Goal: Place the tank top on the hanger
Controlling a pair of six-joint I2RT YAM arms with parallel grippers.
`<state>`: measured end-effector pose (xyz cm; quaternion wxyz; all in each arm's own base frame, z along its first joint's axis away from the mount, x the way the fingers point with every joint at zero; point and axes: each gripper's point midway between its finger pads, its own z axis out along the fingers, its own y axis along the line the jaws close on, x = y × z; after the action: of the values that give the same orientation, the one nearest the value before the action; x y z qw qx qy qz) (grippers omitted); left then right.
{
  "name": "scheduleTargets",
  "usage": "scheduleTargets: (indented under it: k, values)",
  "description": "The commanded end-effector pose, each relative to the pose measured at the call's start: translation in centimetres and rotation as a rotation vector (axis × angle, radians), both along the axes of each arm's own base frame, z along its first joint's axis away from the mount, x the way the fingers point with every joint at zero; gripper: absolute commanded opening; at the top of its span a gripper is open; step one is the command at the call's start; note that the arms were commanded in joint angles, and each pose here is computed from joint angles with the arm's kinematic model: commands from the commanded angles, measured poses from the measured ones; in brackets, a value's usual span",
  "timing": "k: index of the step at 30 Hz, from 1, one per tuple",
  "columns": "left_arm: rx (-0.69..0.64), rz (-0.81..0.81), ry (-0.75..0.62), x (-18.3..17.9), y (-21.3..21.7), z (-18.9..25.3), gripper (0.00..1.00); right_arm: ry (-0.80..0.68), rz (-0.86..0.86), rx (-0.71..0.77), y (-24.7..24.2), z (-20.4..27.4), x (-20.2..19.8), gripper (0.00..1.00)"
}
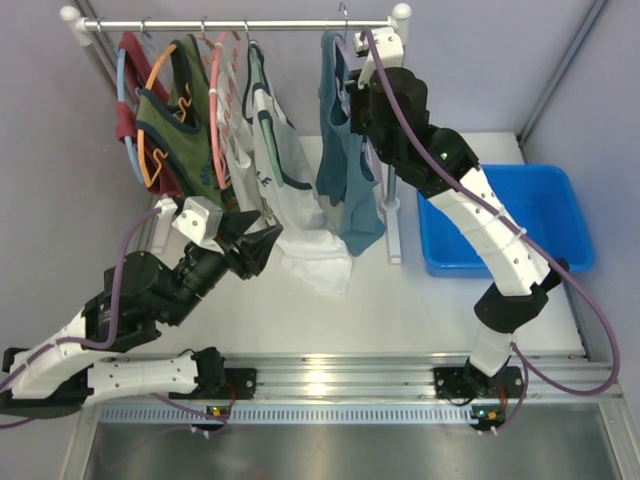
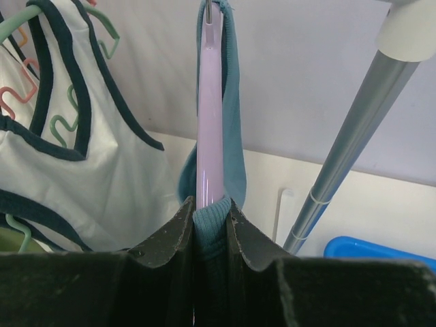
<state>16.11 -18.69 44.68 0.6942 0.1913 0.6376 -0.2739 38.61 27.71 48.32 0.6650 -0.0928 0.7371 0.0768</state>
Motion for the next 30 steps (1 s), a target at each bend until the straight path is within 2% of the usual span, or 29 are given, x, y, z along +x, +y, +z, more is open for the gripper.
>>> scheduleTargets:
  k: [1,12,16,30]
  values:
    - [-0.045,0.005,0.008,-0.2,0.8,0.8,0.54,-0.094,-0.027,0.122,-0.9,3.7,0.1,0.00]
    - [-0.051,-0.002,0.012,-0.3,0.6,0.8,0.54,-0.086,-0.024,0.117,-1.1,3.0,-0.1,0.00]
    - [-0.050,-0.007,0.013,-0.3,0.5,0.8,0.54,-0.086,-0.021,0.123,-1.1,3.1,-0.2,0.05]
    - [-0.058,-0.017,0.015,-0.4,0.2,1.0,0.54,-0.090,-0.002,0.154,-1.7,3.4,-1.3,0.39]
